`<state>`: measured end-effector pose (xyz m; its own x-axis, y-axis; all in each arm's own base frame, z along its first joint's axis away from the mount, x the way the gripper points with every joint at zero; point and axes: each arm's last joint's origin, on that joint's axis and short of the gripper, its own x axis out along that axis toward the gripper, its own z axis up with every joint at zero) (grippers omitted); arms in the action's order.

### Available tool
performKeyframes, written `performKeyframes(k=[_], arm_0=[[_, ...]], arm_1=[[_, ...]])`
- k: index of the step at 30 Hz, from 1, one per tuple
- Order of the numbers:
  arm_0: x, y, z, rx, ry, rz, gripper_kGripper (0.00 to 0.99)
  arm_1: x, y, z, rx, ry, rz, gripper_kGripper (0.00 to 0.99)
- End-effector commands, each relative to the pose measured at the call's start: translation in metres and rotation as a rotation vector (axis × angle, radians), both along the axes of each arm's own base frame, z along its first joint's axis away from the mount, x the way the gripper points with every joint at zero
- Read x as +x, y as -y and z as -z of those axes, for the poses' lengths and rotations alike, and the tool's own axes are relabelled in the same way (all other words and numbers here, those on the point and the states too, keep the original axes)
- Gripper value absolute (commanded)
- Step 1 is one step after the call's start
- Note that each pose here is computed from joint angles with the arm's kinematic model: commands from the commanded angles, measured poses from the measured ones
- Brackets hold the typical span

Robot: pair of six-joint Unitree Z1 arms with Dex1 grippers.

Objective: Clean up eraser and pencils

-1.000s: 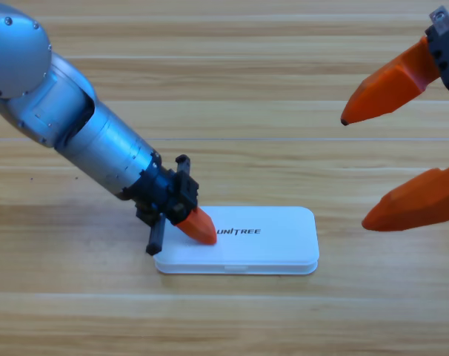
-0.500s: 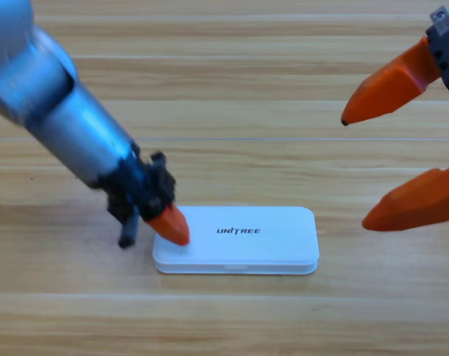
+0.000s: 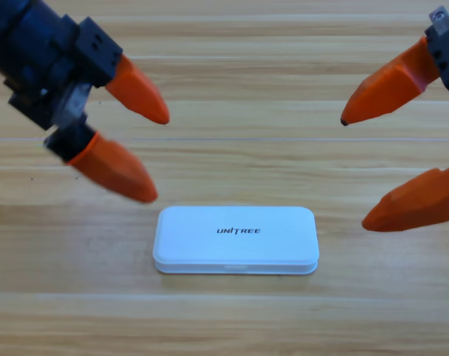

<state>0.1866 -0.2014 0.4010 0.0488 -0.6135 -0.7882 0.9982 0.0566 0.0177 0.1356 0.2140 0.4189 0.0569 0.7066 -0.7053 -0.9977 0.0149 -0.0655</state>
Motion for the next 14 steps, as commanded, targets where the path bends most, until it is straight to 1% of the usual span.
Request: performKeyframes(k=[1, 4, 8, 12, 14], arm_0=[[-0.0315, 0.0071, -0.0066, -0.004, -0.009, 0.082, 0.990], [-0.0336, 0.0092, -0.0057, 0.001, -0.007, 0.094, 0.990], [-0.0317, 0.0109, -0.0051, 0.005, 0.001, 0.093, 0.990], [-0.0267, 0.0153, -0.0038, 0.018, 0.009, 0.079, 0.990], [-0.0253, 0.0169, -0.0008, 0.027, -0.003, 0.071, 0.990]], arm_1=[[0.0069, 0.0004, 0.0037, 0.014, -0.012, 0.023, 0.946], [0.0069, 0.0004, 0.0037, 0.014, -0.012, 0.023, 0.946], [0.0068, 0.0004, 0.0042, 0.013, -0.014, 0.025, 0.946], [0.0068, 0.0005, 0.0043, 0.012, -0.013, 0.023, 0.946], [0.0067, 0.0006, 0.0048, 0.011, -0.014, 0.023, 0.946]])
